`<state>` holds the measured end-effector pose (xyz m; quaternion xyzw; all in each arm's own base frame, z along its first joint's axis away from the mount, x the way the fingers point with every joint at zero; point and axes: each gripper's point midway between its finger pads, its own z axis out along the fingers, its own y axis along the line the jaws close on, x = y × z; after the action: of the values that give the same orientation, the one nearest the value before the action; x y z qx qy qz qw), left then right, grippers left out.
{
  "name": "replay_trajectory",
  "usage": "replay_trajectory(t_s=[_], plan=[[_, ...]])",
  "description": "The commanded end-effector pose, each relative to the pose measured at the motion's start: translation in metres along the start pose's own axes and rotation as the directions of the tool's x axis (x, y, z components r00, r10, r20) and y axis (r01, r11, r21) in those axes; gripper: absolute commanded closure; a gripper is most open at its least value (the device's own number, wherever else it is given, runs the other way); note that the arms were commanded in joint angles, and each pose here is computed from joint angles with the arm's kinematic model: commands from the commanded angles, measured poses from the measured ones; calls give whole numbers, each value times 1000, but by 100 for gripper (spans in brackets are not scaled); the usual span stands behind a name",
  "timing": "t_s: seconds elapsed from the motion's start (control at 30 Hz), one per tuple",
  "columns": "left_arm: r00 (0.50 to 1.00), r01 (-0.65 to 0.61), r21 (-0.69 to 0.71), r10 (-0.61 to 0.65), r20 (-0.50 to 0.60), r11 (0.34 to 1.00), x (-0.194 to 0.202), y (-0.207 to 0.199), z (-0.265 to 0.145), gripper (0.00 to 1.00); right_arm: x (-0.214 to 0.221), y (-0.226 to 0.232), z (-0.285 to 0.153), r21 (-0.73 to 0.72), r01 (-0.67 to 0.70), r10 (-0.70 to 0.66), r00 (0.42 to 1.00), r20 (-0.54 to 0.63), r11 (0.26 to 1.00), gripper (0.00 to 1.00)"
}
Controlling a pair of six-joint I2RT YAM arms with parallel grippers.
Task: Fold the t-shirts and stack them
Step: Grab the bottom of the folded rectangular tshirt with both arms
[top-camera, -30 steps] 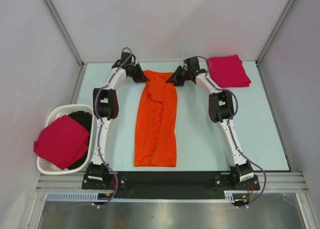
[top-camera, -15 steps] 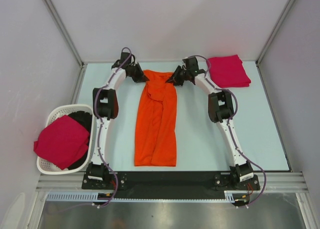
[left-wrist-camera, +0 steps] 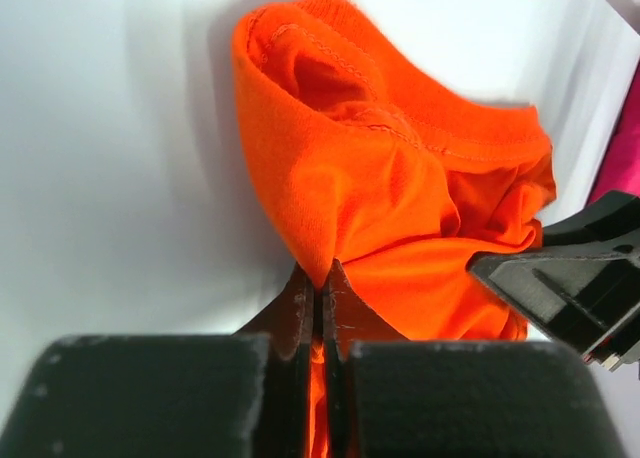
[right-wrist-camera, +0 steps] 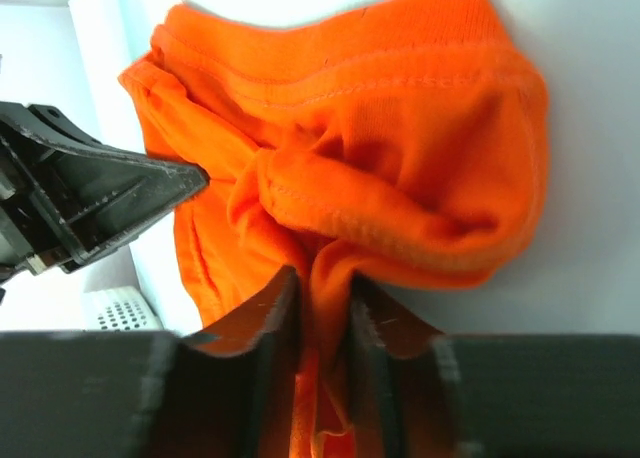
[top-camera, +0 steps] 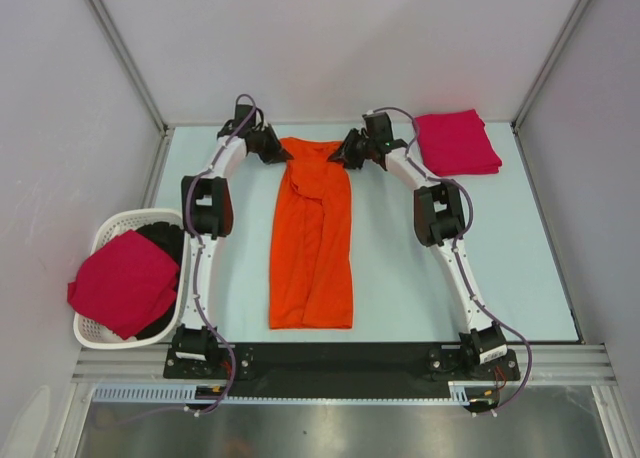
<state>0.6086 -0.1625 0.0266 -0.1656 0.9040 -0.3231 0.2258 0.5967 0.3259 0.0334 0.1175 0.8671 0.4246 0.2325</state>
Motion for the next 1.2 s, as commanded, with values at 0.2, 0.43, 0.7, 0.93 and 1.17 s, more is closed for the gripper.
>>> replay_trajectory(t_s=[0.2,0.43,0.7,0.93,1.17], plan=[[1000,-7,23,7,24,1000,-20,-2,-35,11,-37,14,-22,57,117,-123,985,121,991,14],[980,-101,45,92,179,994,-66,-51,-112,6,-67,55,-101,154,260,-288,935,208,953,0],[954,-187,115,152,258,976,-46,-129,-225,4,-28,107,-161,30,222,-224,967,122,975,0],[958,-222,-36,225,179,974,32,-107,-241,5,71,107,-155,-58,124,-133,971,-199,991,23],[968,-235,-52,239,81,971,138,-55,-248,4,153,70,-142,-47,-25,2,897,-442,999,52]])
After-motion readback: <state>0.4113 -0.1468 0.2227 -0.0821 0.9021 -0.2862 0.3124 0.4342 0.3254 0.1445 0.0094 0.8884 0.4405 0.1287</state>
